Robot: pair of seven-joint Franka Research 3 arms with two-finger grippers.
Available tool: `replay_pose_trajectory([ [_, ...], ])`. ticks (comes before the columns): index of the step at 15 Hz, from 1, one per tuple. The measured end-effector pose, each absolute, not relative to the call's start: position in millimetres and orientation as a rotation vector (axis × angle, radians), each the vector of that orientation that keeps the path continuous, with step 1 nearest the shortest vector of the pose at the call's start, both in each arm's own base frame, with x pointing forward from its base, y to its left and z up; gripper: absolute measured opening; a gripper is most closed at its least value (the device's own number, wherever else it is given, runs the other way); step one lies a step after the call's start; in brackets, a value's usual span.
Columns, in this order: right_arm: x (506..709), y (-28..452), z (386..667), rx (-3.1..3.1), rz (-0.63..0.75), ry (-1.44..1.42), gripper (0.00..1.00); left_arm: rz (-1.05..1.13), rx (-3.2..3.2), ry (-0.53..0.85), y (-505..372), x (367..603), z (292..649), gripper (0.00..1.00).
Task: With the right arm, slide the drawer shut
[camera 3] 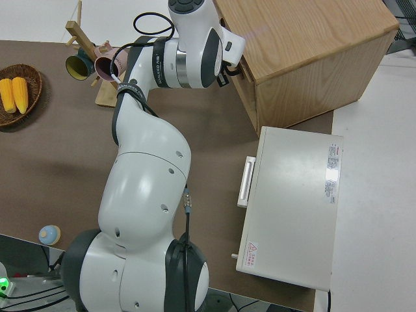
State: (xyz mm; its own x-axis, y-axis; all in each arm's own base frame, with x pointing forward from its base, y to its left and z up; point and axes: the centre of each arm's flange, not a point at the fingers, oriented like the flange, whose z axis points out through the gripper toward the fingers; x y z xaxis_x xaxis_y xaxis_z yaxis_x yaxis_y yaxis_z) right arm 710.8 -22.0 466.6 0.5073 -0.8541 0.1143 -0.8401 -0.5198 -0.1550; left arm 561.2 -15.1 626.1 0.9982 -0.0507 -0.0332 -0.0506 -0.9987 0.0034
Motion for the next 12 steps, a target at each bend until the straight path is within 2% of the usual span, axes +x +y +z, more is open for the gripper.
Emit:
replay_pose_trajectory([
  [9, 713, -20, 464, -2.663, -0.277, 1.474, 0.01, -0.052, 3.138, -0.079, -15, 561, 626, 1.0],
  [12, 713, -3, 468, -2.677, -0.277, 1.426, 0.01, -0.052, 3.138, -0.079, -15, 561, 626, 1.0],
])
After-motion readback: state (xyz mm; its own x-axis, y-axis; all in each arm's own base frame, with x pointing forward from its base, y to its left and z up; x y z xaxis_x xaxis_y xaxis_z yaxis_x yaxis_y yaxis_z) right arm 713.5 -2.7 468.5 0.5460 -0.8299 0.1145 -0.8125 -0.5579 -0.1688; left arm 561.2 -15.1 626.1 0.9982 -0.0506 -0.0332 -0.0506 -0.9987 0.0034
